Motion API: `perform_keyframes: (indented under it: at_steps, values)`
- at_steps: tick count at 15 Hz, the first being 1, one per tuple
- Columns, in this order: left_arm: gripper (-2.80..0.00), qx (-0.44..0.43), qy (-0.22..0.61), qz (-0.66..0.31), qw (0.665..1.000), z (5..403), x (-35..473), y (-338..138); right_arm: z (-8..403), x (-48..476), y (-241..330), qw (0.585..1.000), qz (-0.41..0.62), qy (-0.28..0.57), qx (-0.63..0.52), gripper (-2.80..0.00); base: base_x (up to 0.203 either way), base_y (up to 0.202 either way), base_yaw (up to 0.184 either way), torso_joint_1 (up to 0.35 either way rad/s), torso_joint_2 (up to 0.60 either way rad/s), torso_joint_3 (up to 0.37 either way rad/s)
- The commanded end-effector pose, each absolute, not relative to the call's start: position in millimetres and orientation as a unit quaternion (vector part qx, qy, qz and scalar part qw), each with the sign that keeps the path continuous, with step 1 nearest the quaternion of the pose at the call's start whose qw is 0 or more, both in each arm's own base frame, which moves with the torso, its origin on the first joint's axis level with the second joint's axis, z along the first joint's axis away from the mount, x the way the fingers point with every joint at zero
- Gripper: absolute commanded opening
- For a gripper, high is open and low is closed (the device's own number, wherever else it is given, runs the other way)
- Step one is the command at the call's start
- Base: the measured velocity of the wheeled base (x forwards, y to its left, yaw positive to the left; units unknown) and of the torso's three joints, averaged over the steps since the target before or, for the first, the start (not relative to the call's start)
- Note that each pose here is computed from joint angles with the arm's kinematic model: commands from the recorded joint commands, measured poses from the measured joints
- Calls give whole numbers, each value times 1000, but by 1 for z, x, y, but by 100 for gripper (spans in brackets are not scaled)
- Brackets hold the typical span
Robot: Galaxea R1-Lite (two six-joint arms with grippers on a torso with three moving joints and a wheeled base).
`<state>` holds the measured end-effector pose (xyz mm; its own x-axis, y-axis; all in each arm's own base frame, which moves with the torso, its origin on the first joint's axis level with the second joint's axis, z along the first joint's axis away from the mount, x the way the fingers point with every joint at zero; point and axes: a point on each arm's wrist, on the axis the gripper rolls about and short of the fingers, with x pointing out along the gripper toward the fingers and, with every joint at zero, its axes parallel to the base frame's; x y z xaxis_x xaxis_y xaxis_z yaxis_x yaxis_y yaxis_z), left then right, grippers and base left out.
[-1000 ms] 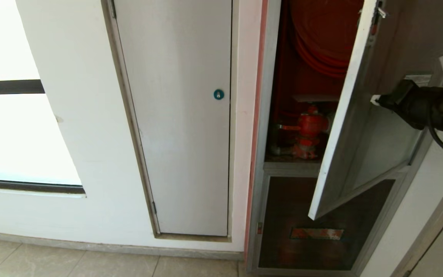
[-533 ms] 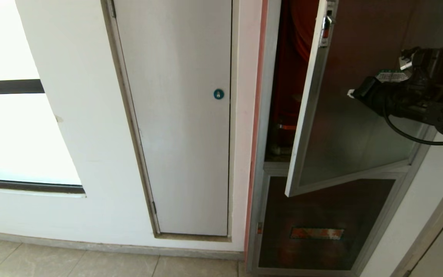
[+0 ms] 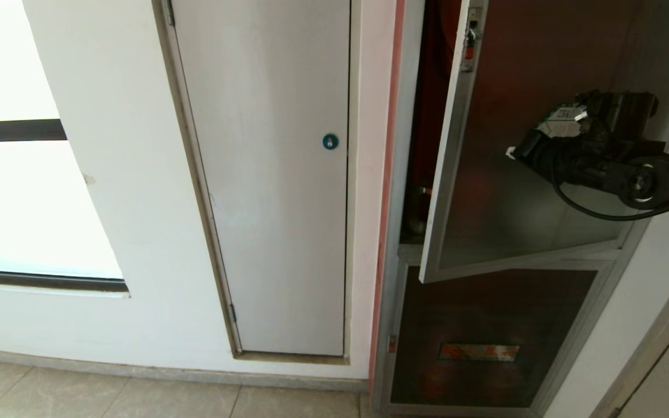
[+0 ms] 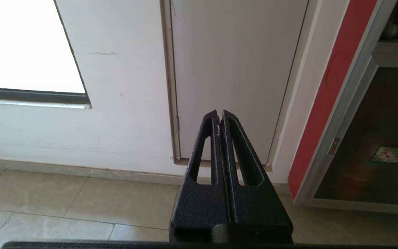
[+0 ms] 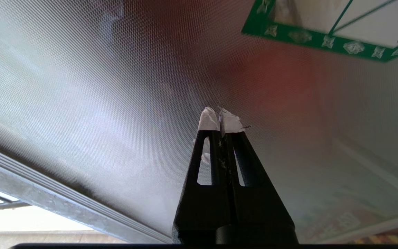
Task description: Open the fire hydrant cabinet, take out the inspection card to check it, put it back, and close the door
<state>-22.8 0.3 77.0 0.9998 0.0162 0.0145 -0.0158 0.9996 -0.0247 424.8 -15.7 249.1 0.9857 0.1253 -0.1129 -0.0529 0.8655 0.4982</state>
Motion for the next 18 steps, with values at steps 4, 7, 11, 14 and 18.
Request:
perform_keyframes:
  at_steps: [4,7,11,14,18]
  values:
    - [-280,-12,-8,8,1000,77,-23,0,281,359,-10,964,55,58,255,-280,0,0,0,0,0,0]
    - [-280,-12,-8,8,1000,77,-23,0,300,287,-1,964,70,43,252,-280,0,0,0,0,0,0]
    - [-280,-12,-8,8,1000,77,-23,0,309,170,8,969,96,-2,227,-280,0,0,0,0,0,0]
    - [-280,-12,-8,8,1000,77,-23,0,304,87,7,972,102,-27,208,-280,0,0,0,0,0,0]
    - [-280,-12,-8,8,1000,77,-23,0,278,-4,2,979,76,-47,182,-280,0,0,0,0,0,0]
